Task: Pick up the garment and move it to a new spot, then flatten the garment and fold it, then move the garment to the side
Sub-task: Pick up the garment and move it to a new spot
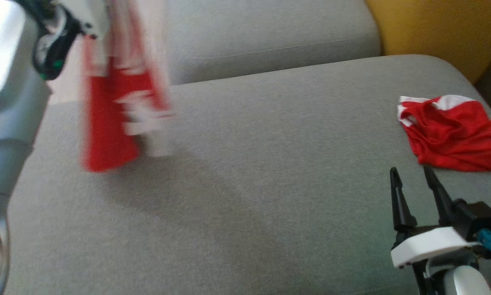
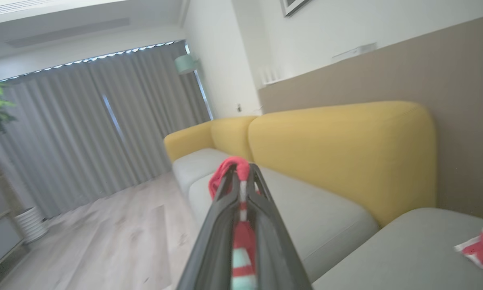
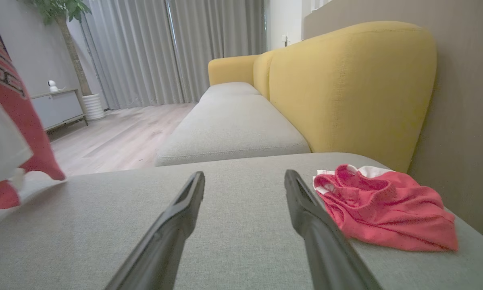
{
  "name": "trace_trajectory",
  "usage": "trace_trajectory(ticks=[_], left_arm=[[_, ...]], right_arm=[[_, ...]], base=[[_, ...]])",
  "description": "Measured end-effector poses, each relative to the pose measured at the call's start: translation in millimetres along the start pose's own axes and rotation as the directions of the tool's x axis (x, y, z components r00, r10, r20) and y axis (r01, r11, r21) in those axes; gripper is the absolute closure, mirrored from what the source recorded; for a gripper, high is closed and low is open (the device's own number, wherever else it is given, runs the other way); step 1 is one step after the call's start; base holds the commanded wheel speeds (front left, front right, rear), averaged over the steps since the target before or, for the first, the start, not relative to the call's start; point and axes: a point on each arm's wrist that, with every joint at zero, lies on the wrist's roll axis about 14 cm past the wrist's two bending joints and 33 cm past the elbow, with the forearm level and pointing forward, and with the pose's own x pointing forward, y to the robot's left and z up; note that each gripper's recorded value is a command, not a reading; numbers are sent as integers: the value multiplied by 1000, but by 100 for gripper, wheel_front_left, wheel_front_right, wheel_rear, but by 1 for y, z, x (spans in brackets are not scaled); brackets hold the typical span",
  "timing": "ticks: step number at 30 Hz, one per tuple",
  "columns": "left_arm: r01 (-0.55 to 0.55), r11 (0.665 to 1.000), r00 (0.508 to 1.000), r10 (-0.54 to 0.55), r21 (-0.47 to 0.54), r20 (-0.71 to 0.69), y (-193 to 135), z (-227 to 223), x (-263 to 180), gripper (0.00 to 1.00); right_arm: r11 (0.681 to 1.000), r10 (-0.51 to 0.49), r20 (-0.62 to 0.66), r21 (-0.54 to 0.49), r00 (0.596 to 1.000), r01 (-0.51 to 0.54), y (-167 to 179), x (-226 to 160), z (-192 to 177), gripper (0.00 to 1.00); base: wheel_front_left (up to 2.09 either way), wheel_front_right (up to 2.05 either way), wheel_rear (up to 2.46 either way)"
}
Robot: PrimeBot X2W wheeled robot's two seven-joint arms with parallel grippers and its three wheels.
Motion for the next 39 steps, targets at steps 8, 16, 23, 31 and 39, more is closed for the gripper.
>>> trace_trajectory(ticks=[8,16,23,31,39], left_arm=[[225,967,957,-195,-122,217,-76,68,10,100],[161,927,986,-166,-339,14,-78,-40,13,100],[-111,901,890,-98,-420,-446,-71,-244,-24,100],[-256,907,829,29,-333,-558,-28,-318,-15,100],[-251,908,861,52,-335,-506,-26,-319,18,2]], right_arm=[[998,-53,0,16,999,53,-15,-21,-2,0],[998,-54,-40,14,998,55,-15,-17,-13,0],[1000,-20,-68,11,998,21,-5,9,-20,0],[999,-40,-96,-9,995,39,-14,33,-31,0],[997,-76,-154,-17,985,74,-25,29,-53,0]], base=[[0,0,0],[0,0,0],[0,0,0],[0,0,0],[0,0,0]])
